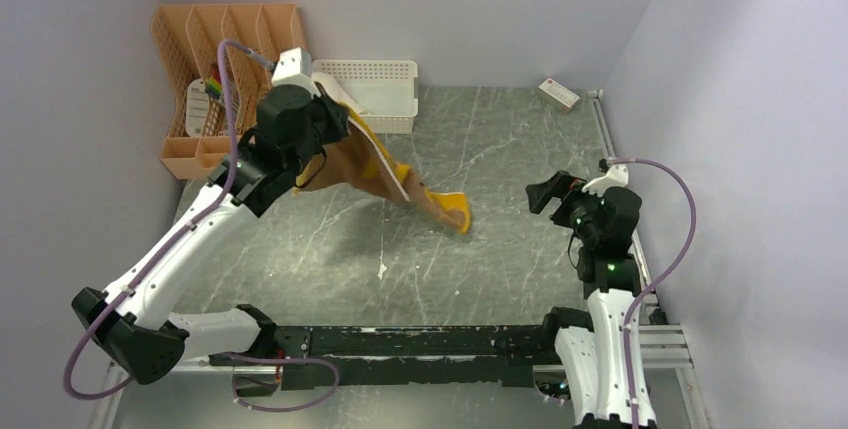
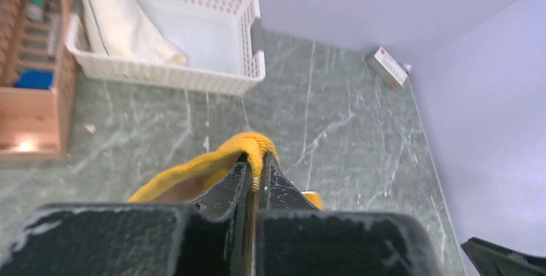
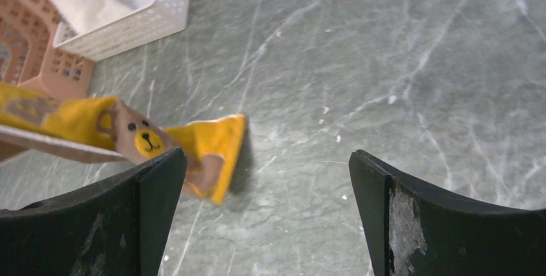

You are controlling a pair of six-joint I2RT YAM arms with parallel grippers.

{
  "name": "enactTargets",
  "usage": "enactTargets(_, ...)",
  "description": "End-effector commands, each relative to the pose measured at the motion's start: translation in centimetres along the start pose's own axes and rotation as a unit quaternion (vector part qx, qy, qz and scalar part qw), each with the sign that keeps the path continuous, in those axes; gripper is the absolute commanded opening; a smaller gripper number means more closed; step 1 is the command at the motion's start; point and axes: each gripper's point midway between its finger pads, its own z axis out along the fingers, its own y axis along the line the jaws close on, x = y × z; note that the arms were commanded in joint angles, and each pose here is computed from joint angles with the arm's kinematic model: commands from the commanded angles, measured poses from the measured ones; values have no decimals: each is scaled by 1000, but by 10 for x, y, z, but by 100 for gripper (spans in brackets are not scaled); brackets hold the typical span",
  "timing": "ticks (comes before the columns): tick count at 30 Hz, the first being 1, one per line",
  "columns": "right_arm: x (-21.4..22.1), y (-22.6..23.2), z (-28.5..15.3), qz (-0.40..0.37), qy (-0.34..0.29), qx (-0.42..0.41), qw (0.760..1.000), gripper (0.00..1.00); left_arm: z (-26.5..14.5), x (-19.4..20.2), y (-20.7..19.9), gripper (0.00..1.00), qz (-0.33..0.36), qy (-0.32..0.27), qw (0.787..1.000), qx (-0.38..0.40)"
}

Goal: Roll the towels
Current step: Pick up the towel at the center of the board.

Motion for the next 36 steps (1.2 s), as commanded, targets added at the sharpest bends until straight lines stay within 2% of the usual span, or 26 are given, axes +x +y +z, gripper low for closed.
enactTargets(1,-12,29,-9,-60,-23,-31,997,100,-16,-27,19,7,94,-2,994,-57)
enactTargets(5,3,56,-7,-91,-3,-67,994,100,-20,-61,16,7,125,-28,988,-81)
enactTargets(9,18,93,3,-125,21,-102,987,100,-21,-89,-3,7,159,-35,984,-66)
enactTargets(14,54,173,18,-259,37,-96,960,100,-22,-125,-44,7,171,-54,984,-8)
enactTargets(16,66,207,19,-290,31,-113,950,100,-21,-139,-58,7,175,-61,983,8)
enactTargets(19,79,241,21,-282,26,-160,946,100,-35,-170,-86,7,163,-86,982,45)
enactTargets(22,90,252,24,-275,30,-181,944,100,-52,-184,-108,7,163,-107,978,79)
enactTargets(26,99,267,23,-273,35,-221,936,100,-75,-187,-119,7,160,-119,974,107)
enactTargets(30,112,308,13,-267,37,-316,910,100,-91,-187,-122,7,156,-126,972,123)
enactTargets(36,111,352,25,-275,28,-341,899,100,-102,-185,-125,7,154,-125,971,134)
